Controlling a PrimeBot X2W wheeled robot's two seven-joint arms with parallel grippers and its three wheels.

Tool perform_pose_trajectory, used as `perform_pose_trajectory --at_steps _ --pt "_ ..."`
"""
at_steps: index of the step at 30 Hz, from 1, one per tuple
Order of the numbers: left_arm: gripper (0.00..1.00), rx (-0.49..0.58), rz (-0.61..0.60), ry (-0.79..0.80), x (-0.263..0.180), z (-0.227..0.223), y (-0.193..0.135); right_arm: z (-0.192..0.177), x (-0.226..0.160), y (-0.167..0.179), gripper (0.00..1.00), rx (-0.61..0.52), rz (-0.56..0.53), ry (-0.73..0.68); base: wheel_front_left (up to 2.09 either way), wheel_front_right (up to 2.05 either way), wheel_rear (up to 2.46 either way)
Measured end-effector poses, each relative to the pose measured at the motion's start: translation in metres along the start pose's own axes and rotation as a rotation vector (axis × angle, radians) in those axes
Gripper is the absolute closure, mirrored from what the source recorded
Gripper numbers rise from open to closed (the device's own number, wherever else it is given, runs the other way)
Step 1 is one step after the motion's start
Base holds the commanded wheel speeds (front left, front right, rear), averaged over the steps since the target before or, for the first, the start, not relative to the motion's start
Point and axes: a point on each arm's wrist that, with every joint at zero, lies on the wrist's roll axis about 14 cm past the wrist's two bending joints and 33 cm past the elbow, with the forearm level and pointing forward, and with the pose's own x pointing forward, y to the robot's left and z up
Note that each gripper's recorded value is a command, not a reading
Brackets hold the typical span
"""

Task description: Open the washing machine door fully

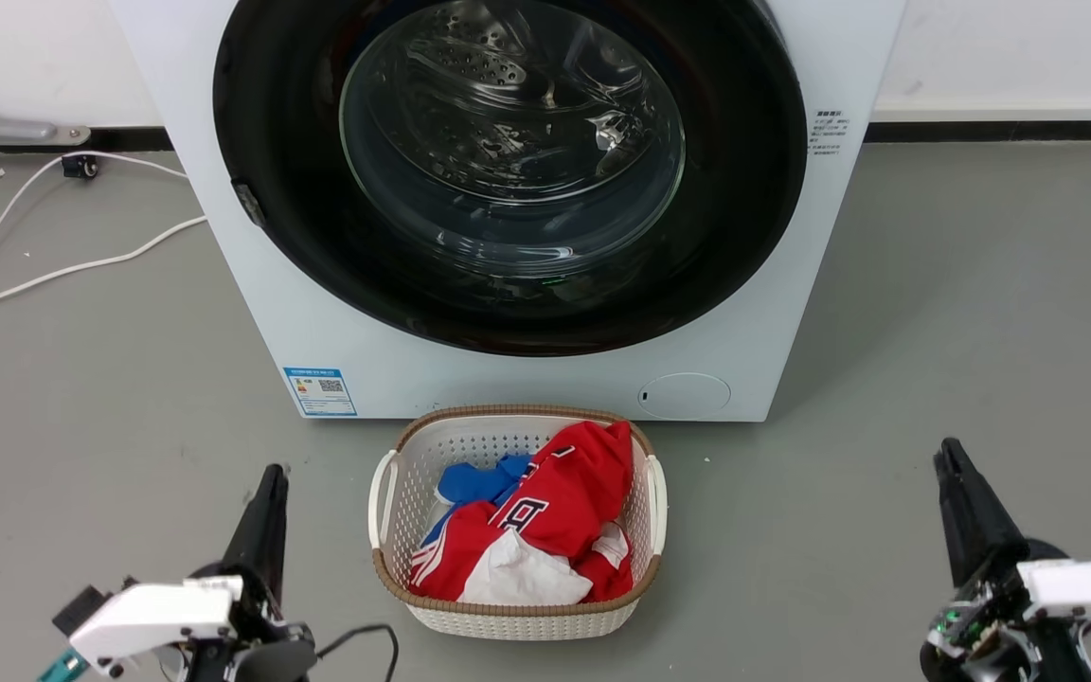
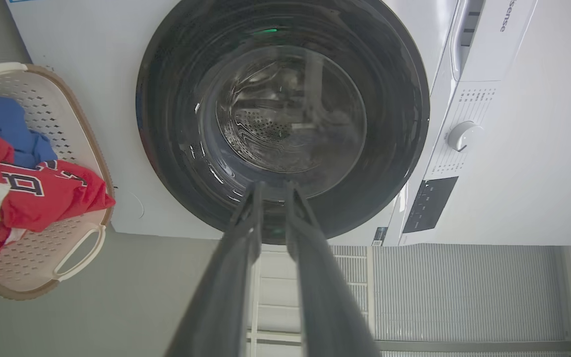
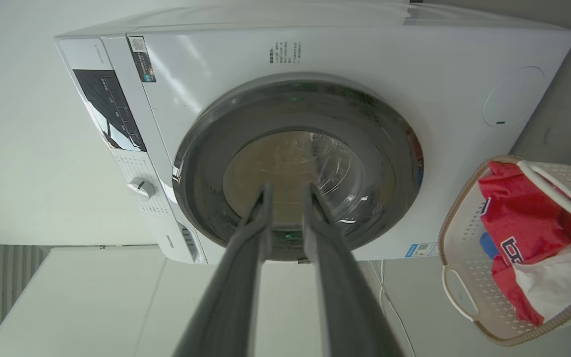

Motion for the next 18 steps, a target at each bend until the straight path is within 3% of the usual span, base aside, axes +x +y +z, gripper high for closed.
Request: perform_pose_trajectory --at_steps 4,18 --pt "0.00 -0.004 0.048 0.002 -0.007 -0.002 0.016 0.001 -0.008 -0.016 0.00 0.002 -0.047 -0.006 0.00 0.00 0.00" --pt "0.00 0.068 -0.008 -0.002 -0.002 -0.013 -0.002 -0.003 -0.006 -0.002 0.00 -0.111 -0.006 -0.019 0.00 0.00 0.00"
